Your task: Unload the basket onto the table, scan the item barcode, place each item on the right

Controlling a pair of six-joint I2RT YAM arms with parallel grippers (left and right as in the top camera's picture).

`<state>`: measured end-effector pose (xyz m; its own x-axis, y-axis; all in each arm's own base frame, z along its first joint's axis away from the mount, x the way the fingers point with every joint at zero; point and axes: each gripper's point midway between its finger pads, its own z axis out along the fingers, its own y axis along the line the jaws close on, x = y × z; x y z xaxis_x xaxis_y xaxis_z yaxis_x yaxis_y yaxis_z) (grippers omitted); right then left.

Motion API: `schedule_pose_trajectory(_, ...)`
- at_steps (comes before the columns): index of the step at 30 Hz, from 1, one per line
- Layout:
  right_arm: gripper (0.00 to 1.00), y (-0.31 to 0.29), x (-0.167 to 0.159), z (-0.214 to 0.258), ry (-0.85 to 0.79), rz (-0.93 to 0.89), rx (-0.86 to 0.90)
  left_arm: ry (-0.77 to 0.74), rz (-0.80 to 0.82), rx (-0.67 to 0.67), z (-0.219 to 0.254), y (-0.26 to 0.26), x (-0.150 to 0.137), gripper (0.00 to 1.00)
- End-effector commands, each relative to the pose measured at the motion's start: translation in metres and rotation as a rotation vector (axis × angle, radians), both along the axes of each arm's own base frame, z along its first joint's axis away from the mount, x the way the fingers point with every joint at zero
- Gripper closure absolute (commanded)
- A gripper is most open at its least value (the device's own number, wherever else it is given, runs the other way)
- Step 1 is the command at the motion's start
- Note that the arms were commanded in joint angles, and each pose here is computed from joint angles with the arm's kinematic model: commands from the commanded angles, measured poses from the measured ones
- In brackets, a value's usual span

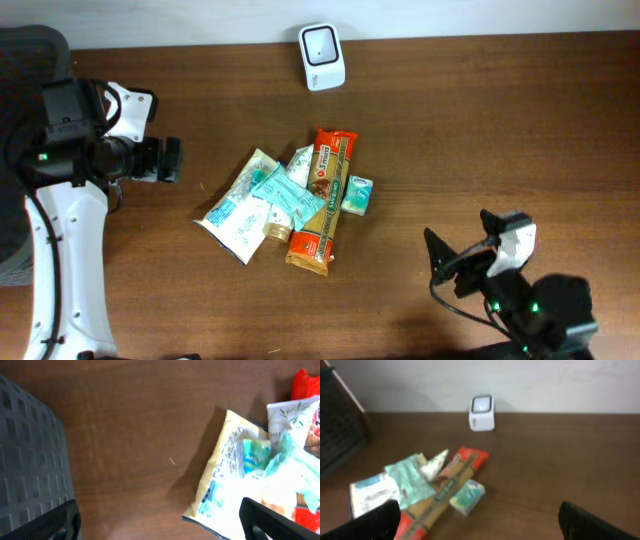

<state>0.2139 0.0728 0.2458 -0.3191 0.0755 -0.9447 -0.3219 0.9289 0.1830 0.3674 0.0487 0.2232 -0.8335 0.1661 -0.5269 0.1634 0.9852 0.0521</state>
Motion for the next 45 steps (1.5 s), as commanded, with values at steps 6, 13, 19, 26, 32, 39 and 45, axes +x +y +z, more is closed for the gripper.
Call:
schedule_pose_trajectory(6, 0.01, 0.051, 0.054, -0.007, 0.595, 0.207, 0.036, -0.025, -0.016, 0.001, 0.008, 0.0, 0.002, 0.01)
schedule_pose_trajectory(13, 0.34, 0.076, 0.091, -0.146, 1.109, 0.19, 0.153, -0.025, -0.016, 0.001, 0.008, 0.0, 0.002, 0.0)
schedule_pose_trajectory(19, 0.55, 0.101, 0.114, -0.2, 1.162, -0.006, 0.123, -0.025, -0.016, 0.001, 0.008, 0.0, 0.002, 0.01)
schedule_pose_trajectory(26, 0.61, 0.108, 0.128, -0.223, 1.133, -0.134, 0.106, -0.025, -0.016, 0.001, 0.008, 0.0, 0.002, 0.01)
schedule_pose_trajectory(32, 0.78, 0.115, 0.119, -0.258, 1.205, -0.126, 0.071, -0.025, -0.016, 0.001, 0.008, 0.0, 0.002, 0.01)
schedule_pose_trajectory(39, 0.96, 0.109, 0.112, -0.183, 1.13, 0.181, 0.174, -0.025, -0.016, 0.001, 0.008, 0.0, 0.002, 0.01)
schedule_pose_trajectory(45, 0.96, 0.111, 0.089, -0.018, 0.793, 0.621, 0.527, -0.025, -0.016, 0.001, 0.008, 0.0, 0.002, 0.01)
